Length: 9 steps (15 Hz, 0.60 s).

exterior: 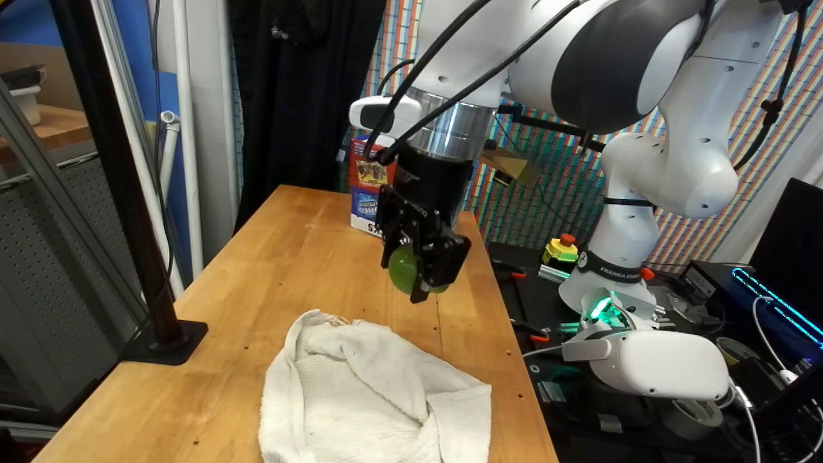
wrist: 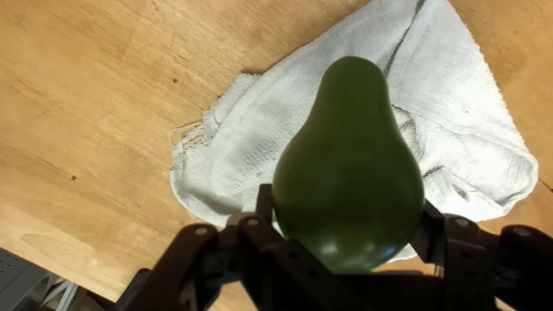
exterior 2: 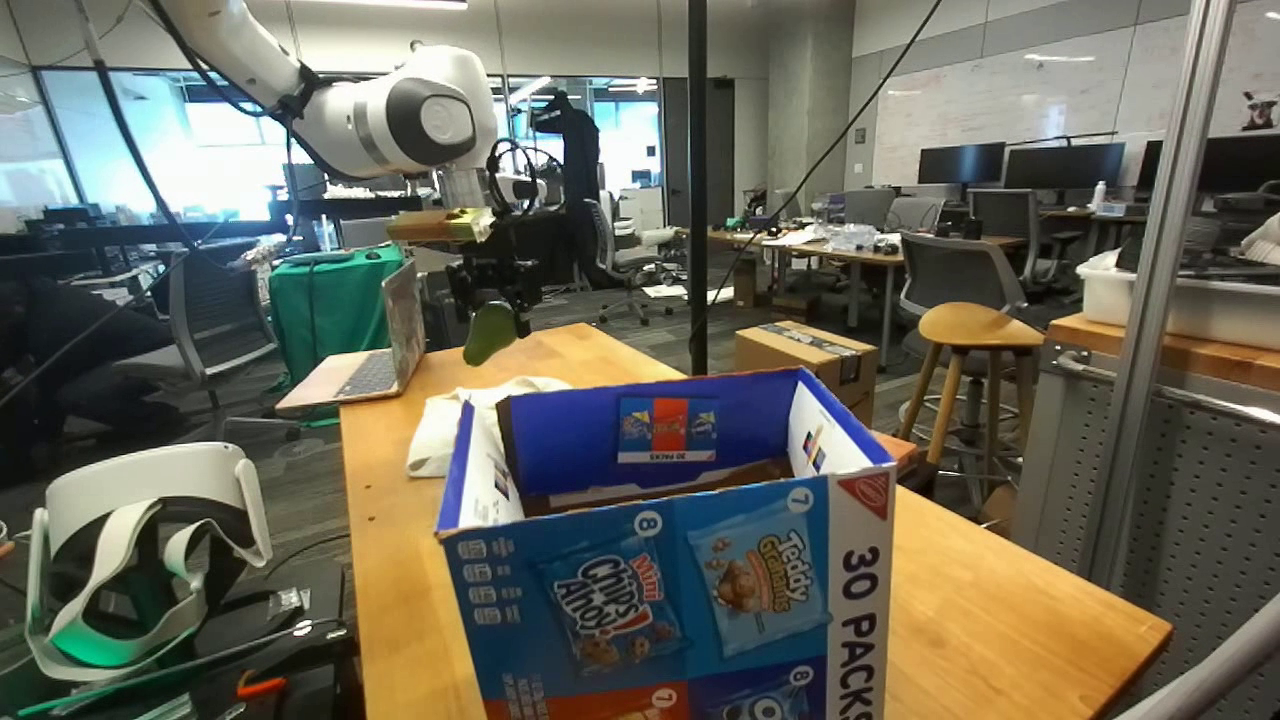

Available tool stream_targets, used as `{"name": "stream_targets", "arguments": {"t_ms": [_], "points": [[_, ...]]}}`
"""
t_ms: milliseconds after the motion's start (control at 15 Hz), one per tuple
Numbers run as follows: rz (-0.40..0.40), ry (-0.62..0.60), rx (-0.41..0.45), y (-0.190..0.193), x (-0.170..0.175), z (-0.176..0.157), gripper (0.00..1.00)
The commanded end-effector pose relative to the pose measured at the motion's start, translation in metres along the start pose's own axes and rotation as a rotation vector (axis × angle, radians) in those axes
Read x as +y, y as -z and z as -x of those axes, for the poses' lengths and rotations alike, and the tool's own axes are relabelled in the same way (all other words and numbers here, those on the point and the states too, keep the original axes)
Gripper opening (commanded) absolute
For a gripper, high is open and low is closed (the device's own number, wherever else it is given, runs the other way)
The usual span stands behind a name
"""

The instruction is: Put the green object in the towel then put it in the box

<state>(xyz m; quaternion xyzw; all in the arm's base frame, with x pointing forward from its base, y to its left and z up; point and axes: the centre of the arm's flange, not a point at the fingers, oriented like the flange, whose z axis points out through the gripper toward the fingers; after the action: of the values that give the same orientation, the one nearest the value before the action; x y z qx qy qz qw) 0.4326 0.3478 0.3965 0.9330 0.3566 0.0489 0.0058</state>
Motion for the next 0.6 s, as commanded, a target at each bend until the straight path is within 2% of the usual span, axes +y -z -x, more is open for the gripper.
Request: {"name": "stream_targets", "arguments": {"t_ms": [0,267,533], "points": [[-0.03,0.092,0.02,0.003,-0.03,-0.029,0.46],[-0.068,0.177,0.023,-0.003,-0.056,-0.047,0.46],[-0.107,0.223,-0.01,-0.021,-0.054,-0.062,0.46]]}}
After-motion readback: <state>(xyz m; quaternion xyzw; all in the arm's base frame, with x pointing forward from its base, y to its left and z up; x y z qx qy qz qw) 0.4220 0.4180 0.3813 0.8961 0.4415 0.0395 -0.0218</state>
